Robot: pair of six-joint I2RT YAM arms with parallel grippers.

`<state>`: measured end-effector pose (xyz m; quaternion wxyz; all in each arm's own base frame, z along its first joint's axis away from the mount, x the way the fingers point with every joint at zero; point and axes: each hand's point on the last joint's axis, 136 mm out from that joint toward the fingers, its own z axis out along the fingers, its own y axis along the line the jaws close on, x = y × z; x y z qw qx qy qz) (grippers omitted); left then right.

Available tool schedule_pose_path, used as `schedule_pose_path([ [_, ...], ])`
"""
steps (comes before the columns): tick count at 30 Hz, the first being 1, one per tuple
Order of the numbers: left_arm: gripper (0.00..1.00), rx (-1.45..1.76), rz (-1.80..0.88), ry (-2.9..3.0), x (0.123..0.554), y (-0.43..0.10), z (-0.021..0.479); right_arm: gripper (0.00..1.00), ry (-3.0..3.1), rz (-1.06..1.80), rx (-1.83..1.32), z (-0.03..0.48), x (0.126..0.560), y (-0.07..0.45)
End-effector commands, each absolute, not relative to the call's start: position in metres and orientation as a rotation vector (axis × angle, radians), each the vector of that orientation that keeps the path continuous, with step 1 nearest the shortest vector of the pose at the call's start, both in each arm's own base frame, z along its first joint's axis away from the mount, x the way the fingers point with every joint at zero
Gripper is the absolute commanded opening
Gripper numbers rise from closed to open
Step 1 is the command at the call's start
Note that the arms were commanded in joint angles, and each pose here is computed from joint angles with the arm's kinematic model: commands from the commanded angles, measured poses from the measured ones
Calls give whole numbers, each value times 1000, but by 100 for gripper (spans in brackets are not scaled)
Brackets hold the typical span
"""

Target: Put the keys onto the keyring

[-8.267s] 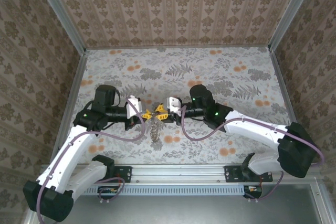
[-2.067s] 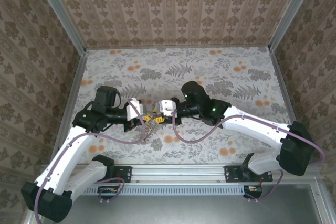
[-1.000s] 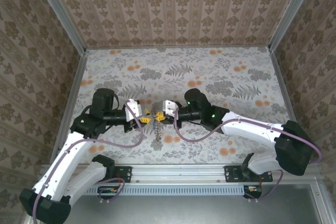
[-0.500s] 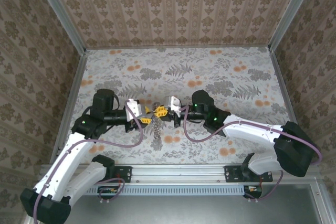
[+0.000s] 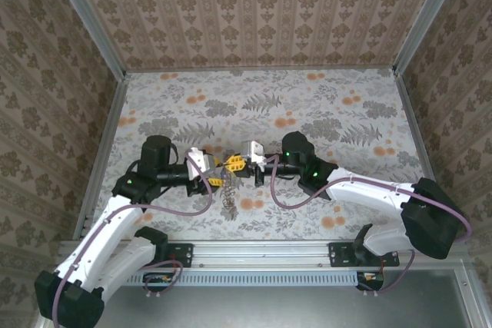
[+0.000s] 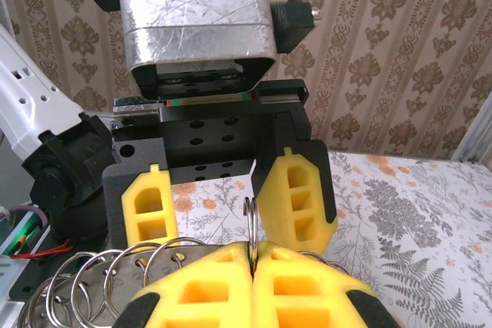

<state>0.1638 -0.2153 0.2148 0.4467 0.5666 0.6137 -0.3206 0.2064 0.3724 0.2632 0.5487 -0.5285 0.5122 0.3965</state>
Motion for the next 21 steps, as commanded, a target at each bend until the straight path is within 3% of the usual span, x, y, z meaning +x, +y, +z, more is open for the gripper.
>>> schedule_pose_path([
  [1, 51, 1372, -805, 1456, 166, -219, 230, 0, 1115, 953, -1230, 293, 201, 369],
  [6, 46, 1350, -826, 1425, 167, -225, 234, 0, 1111, 947, -1227, 294, 202, 370],
  [11, 22, 1355, -791, 1434, 167, -222, 230, 0, 1112, 942, -1224, 296, 203, 370],
  [19, 0, 1381, -688, 1482, 162, -207, 228, 0, 1177, 866, -1257, 286, 208, 367],
  [21, 0, 1391, -643, 1486, 164, -204, 230, 0, 1204, 844, -1274, 281, 210, 366],
])
